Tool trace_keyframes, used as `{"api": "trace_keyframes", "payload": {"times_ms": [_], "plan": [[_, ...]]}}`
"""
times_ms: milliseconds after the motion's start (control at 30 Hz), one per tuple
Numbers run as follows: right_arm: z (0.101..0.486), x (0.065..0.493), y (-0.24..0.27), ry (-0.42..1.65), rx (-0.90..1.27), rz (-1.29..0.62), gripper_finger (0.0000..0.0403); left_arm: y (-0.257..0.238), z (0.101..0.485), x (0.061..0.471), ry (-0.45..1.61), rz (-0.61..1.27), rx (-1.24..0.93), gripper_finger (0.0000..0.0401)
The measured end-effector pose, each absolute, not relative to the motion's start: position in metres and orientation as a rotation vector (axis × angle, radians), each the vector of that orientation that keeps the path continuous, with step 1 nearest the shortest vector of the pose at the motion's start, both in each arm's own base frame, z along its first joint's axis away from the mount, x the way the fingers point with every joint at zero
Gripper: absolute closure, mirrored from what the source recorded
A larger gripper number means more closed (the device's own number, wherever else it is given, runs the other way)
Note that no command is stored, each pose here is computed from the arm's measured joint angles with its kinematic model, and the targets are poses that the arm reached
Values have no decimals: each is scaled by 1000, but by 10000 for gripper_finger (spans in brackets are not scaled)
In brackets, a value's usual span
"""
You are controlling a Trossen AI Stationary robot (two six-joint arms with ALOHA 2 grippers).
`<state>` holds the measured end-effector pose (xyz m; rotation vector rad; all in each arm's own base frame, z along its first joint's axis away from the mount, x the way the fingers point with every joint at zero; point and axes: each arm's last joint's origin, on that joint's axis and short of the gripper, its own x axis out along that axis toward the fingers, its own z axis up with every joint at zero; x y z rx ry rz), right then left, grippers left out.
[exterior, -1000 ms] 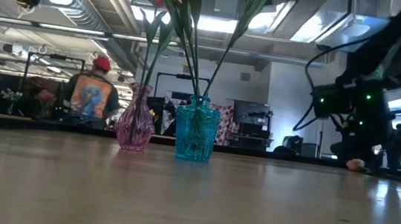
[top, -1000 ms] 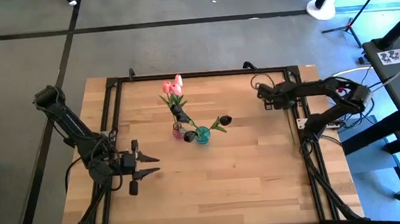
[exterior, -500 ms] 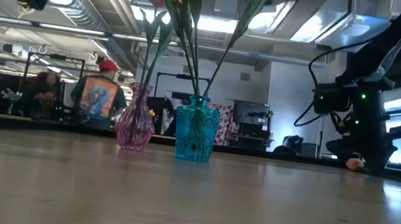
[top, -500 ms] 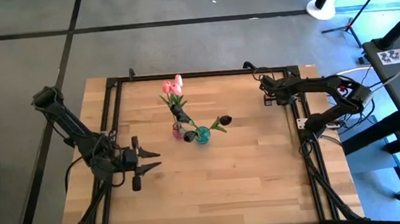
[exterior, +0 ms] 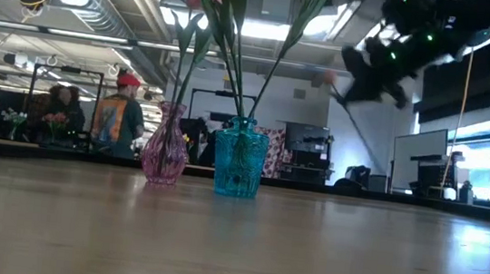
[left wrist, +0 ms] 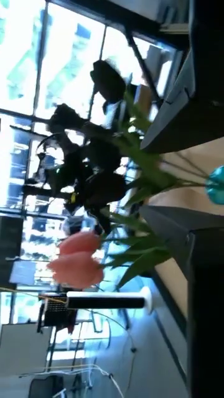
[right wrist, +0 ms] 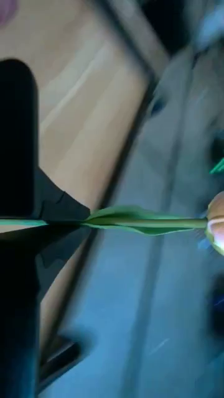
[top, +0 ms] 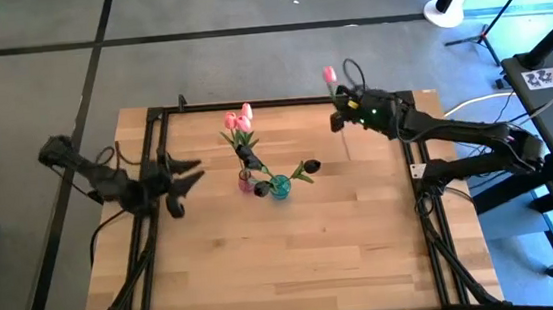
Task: Sort flowers into vase by color
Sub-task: Put the pink tulip into the pink vase
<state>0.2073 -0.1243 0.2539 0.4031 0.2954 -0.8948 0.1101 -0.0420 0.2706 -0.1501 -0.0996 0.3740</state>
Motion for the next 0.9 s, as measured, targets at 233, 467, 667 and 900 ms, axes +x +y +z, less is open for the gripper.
{"api": "trace_keyframes", "payload": {"times_ms": [233, 467, 667, 900], "plan": [[277, 234, -132, -4, 201, -606, 399, -19, 270, 113, -114, 437, -171, 218], [292, 246, -132, -249, 121, -375, 401, -15, 263, 132, -52, 346, -120, 211], [286, 261, -131, -361, 93, -284, 401, -16, 256, 146, -3, 344, -76, 211], [272, 281, -130, -501, 82, -222, 401, -17, 253, 150, 23, 345, -60, 211]]}}
